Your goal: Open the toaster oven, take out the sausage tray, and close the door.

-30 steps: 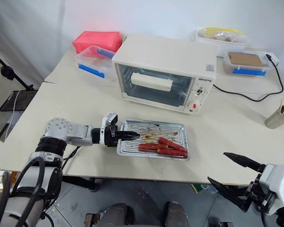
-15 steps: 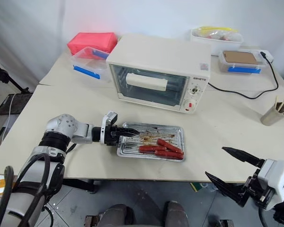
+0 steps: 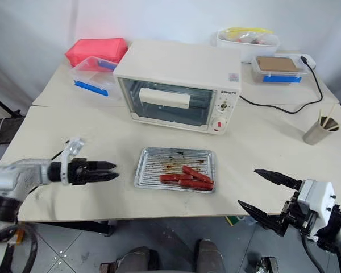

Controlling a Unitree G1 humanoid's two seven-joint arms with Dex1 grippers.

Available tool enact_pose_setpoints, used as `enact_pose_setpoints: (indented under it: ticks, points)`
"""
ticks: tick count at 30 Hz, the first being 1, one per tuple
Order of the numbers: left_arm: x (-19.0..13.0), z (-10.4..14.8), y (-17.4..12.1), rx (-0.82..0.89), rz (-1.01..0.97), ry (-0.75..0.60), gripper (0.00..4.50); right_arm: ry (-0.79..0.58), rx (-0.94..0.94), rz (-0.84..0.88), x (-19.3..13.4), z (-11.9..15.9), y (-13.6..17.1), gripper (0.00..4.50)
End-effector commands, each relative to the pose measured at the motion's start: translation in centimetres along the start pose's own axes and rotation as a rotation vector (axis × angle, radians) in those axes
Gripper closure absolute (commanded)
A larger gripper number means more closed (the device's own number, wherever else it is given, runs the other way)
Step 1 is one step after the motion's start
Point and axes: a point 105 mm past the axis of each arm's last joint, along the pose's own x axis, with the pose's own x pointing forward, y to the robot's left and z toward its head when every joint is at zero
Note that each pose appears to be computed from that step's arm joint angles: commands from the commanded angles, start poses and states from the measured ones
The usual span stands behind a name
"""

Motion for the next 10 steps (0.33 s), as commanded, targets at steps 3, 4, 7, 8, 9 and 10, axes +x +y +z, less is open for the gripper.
enact_pose_setpoints:
  ticks: [3,4,7,8,9,10]
  points:
    - [-3.3,1.7,-2.0,0.518,0.078,0.005,0.03,-0.009,-0.04,0.153,1.1,1.0,-0.5,0.0]
    - [-3.4,1.8,-2.4,0.549,0.087,0.006,0.03,-0.003,-0.046,0.196,1.4,1.1,-0.4,0.0]
    - [-3.4,2.7,-2.6,0.591,0.129,-0.04,0.03,0.022,-0.074,0.267,1.6,1.1,-0.4,0.0]
    - [-3.4,2.9,-2.5,0.593,0.146,-0.056,0.03,0.022,-0.077,0.268,1.7,1.0,-0.5,0.0]
    - [-3.4,3.1,-2.5,0.583,0.153,-0.074,0.03,0.022,-0.086,0.268,1.8,1.0,-0.8,0.0]
    - [-3.4,3.3,-2.5,0.575,0.157,-0.086,0.03,0.022,-0.093,0.268,1.8,0.9,-0.9,0.0]
